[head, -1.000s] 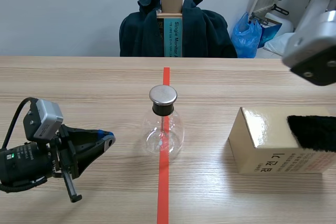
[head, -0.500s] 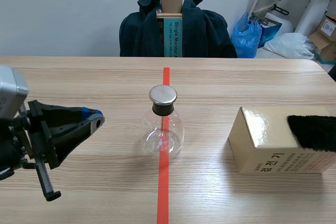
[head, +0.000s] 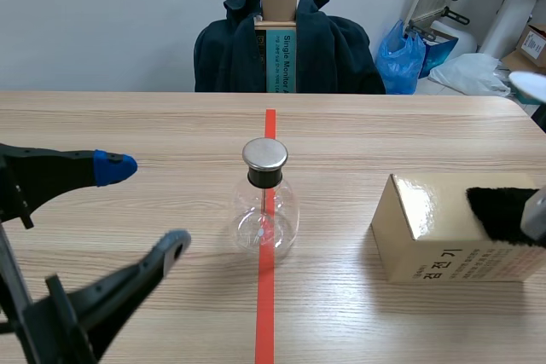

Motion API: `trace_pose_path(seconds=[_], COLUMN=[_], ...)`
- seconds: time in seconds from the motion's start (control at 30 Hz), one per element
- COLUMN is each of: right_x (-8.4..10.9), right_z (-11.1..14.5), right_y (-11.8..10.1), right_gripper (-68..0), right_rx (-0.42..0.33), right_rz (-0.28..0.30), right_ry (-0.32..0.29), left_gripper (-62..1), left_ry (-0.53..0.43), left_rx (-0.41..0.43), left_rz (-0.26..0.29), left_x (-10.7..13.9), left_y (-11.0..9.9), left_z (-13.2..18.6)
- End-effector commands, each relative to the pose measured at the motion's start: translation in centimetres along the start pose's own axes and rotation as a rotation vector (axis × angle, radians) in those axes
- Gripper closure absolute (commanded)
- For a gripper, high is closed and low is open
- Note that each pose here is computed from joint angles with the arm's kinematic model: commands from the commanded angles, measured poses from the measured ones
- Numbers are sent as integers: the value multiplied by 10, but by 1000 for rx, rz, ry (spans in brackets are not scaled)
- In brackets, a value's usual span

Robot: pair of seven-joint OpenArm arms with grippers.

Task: Do the electroscope experiment.
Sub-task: 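Put the plate down on the right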

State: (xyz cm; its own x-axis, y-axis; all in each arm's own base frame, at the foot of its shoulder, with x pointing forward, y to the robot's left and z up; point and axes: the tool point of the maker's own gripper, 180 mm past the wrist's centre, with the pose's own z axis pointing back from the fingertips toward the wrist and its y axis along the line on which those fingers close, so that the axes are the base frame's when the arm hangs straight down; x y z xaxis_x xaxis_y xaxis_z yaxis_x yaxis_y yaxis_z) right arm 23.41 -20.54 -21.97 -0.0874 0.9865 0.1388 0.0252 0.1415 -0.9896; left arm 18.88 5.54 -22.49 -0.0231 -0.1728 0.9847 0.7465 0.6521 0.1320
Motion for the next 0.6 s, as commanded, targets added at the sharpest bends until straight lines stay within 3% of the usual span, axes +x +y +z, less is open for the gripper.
trace_pose_path(seconds=[0.0,0.13,0.57], right_x=[5,10,38], right_z=[-2,-5,3], right_y=[1,20,81], right_gripper=[-8,-7,-7], right_rx=[-10,17,132], right_rz=[-5,-18,-36], right_ry=[-16,-22,-59], left_gripper=[-579,-623,-623], left_ry=[-8,4,62], left_rx=[7,4,-2], left_rz=[-17,-22,-80], left_x=[5,10,27], left_y=[-2,-9,-11], left_z=[3,8,7])
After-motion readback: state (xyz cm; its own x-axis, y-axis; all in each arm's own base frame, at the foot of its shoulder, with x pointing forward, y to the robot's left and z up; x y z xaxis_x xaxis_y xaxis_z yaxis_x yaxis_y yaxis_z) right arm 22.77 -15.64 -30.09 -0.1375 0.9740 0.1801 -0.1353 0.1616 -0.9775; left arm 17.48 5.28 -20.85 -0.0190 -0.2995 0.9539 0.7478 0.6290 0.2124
